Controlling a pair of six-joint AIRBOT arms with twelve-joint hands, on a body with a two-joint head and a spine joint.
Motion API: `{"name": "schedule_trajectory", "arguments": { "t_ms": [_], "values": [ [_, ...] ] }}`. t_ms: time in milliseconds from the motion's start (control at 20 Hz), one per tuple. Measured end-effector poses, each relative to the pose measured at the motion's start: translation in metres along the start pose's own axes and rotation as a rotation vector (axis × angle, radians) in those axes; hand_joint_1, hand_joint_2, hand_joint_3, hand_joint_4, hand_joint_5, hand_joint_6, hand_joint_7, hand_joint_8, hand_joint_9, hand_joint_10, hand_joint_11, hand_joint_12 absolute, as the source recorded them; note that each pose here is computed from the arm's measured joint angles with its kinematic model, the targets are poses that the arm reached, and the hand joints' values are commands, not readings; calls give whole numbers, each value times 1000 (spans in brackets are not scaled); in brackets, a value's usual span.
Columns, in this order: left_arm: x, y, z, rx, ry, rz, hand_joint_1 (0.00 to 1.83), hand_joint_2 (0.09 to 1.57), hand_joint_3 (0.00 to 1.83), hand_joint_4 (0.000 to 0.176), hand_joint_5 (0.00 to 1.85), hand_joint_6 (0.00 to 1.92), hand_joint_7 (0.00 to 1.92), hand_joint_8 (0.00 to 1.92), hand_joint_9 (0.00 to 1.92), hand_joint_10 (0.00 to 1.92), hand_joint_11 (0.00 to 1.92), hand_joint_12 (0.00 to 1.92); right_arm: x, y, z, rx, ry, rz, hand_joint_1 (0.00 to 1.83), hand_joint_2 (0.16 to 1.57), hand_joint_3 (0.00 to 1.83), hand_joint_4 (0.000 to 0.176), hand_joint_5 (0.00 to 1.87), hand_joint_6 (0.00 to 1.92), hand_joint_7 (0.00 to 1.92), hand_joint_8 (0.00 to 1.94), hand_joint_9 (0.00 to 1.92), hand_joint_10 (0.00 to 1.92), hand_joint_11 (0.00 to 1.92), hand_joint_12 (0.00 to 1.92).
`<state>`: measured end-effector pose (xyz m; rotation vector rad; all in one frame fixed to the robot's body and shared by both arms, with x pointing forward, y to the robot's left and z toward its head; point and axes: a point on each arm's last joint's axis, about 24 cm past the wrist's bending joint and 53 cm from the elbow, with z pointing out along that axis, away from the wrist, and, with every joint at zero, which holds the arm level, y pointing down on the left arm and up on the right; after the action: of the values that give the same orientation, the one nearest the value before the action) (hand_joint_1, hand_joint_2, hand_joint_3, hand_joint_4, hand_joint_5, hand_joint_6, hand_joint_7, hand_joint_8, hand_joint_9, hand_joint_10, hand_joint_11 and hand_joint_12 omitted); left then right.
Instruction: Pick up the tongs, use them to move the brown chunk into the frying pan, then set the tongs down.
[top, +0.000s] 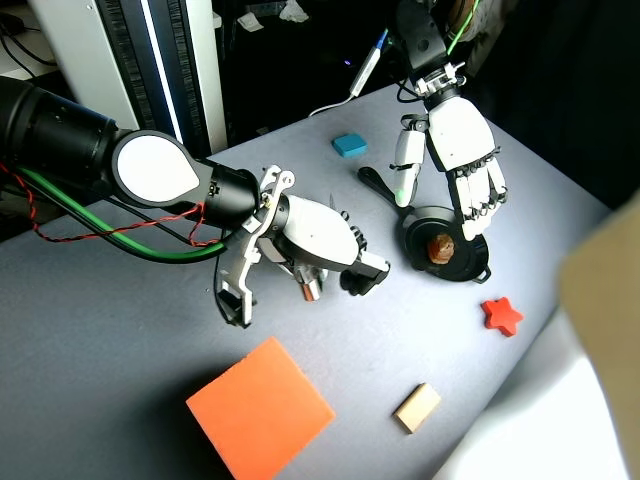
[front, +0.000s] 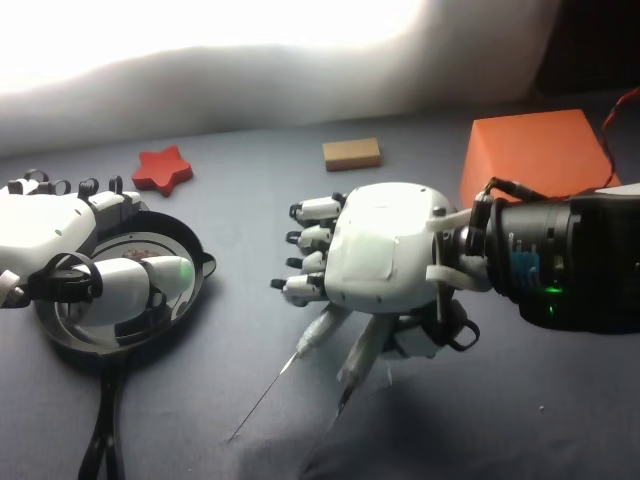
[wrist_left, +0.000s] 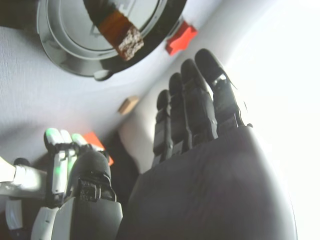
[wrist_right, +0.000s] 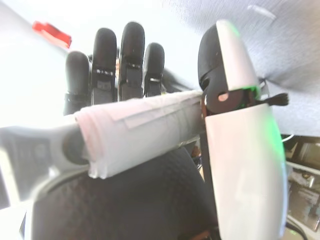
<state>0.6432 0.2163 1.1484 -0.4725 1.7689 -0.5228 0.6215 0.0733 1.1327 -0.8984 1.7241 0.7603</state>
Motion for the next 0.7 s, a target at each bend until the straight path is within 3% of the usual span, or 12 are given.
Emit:
{"name": "schedule_trajectory", "arguments": {
  "t_ms": [150,350,450,700],
  "values": [
    [0,0,0,0,-1,0,0,1202,3,16,184,0,266,0,292,0,0,913,9,3,1,-14,11,-46,666,1070,0,0,21,156,156,14,22,353,0,791],
    [0,0,0,0,-2,-3,0,1209,4,16,171,1,259,2,282,1,0,886,7,0,1,-6,3,57,566,1050,0,0,0,1,13,14,8,80,0,103],
    [-1,-1,0,0,-3,-10,0,1215,3,17,178,3,273,5,292,4,0,889,8,-3,0,8,10,76,558,1008,0,0,0,0,0,0,0,6,0,3],
    [2,-8,1,20,18,-19,0,1217,2,17,192,5,269,2,296,3,0,914,15,-15,-17,65,39,142,636,954,0,0,0,0,0,0,0,0,0,0]
  ]
}}
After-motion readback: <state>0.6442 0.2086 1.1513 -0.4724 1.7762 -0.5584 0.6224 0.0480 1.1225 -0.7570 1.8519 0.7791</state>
